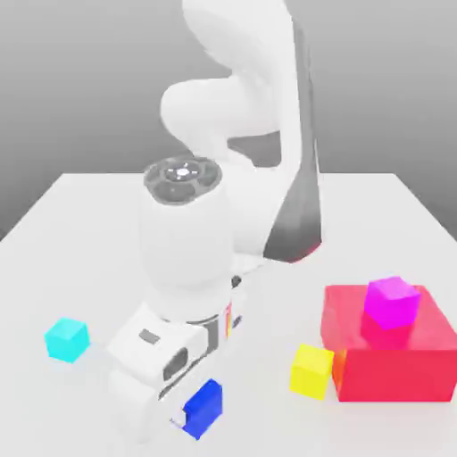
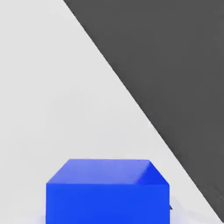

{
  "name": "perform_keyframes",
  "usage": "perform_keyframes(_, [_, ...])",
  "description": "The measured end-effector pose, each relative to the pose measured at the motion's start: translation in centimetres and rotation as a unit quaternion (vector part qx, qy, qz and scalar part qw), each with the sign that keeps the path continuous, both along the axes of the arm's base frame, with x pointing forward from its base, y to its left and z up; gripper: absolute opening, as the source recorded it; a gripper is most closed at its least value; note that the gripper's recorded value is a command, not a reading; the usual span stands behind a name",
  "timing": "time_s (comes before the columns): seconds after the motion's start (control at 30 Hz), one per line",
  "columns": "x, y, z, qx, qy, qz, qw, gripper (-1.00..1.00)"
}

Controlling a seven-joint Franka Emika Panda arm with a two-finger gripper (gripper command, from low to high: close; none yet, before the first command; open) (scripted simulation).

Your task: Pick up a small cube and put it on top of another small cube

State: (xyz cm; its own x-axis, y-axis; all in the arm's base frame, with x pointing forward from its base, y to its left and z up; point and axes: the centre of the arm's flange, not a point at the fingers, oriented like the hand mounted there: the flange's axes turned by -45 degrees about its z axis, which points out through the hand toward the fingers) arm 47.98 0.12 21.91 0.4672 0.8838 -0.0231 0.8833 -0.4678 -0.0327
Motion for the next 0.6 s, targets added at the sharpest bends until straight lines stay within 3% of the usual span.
perform_keyframes(0.33, [-10.6, 12.4, 2.2, 0.007, -0.015, 0.247, 0.969, -1.0])
perform_keyframes(0.57, [-11.1, 12.7, -2.8, 0.009, -0.018, 0.258, 0.966, -1.0])
perform_keyframes(0.6, [-11.2, 12.6, -3.6, 0.008, -0.018, 0.257, 0.966, 1.0])
